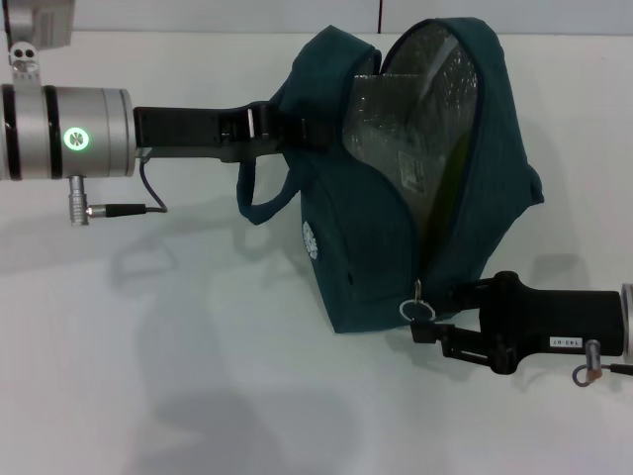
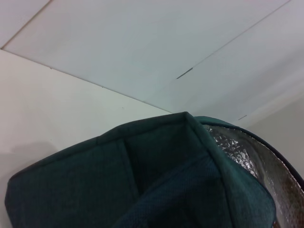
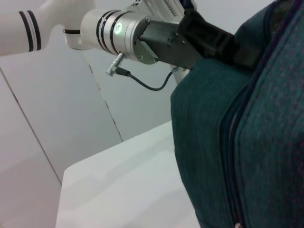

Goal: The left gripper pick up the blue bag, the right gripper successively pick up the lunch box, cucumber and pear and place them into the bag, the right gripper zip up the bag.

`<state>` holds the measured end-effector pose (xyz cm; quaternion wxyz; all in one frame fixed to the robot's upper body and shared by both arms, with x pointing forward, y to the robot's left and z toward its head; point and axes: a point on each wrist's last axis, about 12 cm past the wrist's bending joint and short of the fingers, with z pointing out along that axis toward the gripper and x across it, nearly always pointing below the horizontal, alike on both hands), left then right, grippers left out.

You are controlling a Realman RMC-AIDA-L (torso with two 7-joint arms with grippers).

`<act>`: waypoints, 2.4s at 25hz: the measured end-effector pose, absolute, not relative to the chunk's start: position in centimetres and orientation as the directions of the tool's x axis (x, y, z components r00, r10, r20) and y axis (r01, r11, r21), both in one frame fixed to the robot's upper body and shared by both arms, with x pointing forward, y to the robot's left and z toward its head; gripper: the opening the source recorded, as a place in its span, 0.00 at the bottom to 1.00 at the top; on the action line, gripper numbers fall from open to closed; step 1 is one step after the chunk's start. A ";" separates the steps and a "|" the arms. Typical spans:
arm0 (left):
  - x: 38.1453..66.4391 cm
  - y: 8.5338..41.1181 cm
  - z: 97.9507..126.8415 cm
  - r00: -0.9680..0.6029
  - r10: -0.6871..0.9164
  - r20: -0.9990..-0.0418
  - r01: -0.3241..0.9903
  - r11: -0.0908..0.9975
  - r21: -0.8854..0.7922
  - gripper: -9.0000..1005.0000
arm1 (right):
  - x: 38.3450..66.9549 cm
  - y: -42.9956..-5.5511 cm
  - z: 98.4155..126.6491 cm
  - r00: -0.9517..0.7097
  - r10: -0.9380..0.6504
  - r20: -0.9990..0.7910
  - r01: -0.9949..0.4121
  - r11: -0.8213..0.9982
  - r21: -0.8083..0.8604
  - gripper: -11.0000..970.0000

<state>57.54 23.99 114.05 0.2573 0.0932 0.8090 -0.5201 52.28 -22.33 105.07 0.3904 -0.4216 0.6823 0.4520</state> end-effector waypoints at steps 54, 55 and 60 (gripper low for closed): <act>57.1 24.3 113.8 -0.855 -0.128 -0.503 0.407 0.434 -0.804 0.07 | 51.0 -24.1 107.5 -0.210 0.003 -0.978 -0.953 0.223 0.205 0.02; 57.1 24.3 113.8 -0.855 -0.128 -0.503 0.407 0.434 -0.804 0.07 | 51.1 -24.0 107.6 -0.205 0.005 -0.979 -0.954 0.221 0.201 0.02; 57.2 24.2 113.8 -0.855 -0.124 -0.504 0.410 0.433 -0.803 0.07 | 51.3 -23.8 108.0 -0.179 0.028 -0.983 -0.959 0.217 0.181 0.02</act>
